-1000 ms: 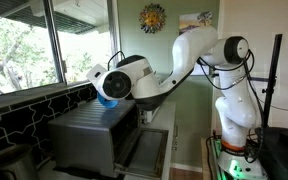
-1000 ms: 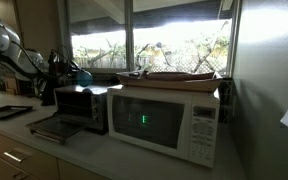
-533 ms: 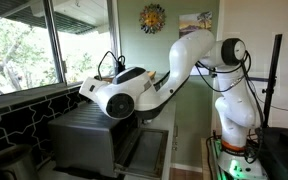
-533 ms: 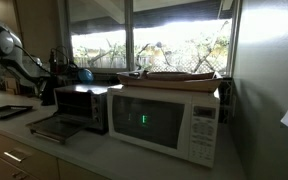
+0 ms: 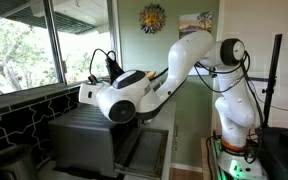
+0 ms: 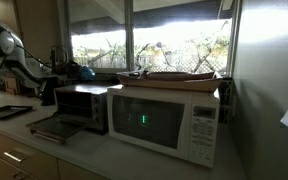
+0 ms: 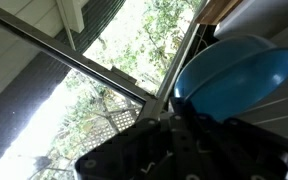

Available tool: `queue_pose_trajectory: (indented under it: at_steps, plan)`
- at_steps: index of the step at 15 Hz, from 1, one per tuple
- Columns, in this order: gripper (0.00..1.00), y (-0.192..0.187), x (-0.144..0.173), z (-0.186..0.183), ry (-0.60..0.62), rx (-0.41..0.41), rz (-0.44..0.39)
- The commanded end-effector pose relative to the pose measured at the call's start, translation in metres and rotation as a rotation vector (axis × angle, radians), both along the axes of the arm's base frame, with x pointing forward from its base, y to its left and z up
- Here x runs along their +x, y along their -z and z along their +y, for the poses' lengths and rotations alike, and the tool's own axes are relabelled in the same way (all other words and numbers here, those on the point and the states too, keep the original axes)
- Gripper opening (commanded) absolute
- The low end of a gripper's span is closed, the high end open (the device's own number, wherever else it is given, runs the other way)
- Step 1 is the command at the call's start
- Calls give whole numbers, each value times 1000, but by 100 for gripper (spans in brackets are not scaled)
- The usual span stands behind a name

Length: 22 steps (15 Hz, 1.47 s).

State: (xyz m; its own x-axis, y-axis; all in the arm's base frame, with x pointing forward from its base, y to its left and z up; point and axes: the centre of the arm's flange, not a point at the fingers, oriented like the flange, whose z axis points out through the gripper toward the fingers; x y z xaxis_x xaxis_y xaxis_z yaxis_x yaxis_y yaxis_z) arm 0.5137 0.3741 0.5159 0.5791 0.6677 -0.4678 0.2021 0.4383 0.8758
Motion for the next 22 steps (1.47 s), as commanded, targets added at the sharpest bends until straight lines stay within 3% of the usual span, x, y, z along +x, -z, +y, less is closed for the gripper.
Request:
queue_pose_trajectory:
  at_steps: [1, 6, 7, 9, 14, 15, 16, 18, 22]
  plan:
    - [3, 3, -4, -3, 43, -56, 68]
    - [3, 7, -7, -5, 136, -8, 140]
    - [3, 32, -23, -30, 161, 15, 156]
    - [3, 38, -25, -44, 202, 55, 178]
    - [3, 50, -30, -50, 237, 97, 176]
    - [8, 50, -30, -48, 238, 110, 171]
    - [32, 50, -30, -47, 237, 127, 173]
    - [34, 55, -30, -42, 230, 174, 174]
    - [63, 53, -32, -34, 220, 297, 173]
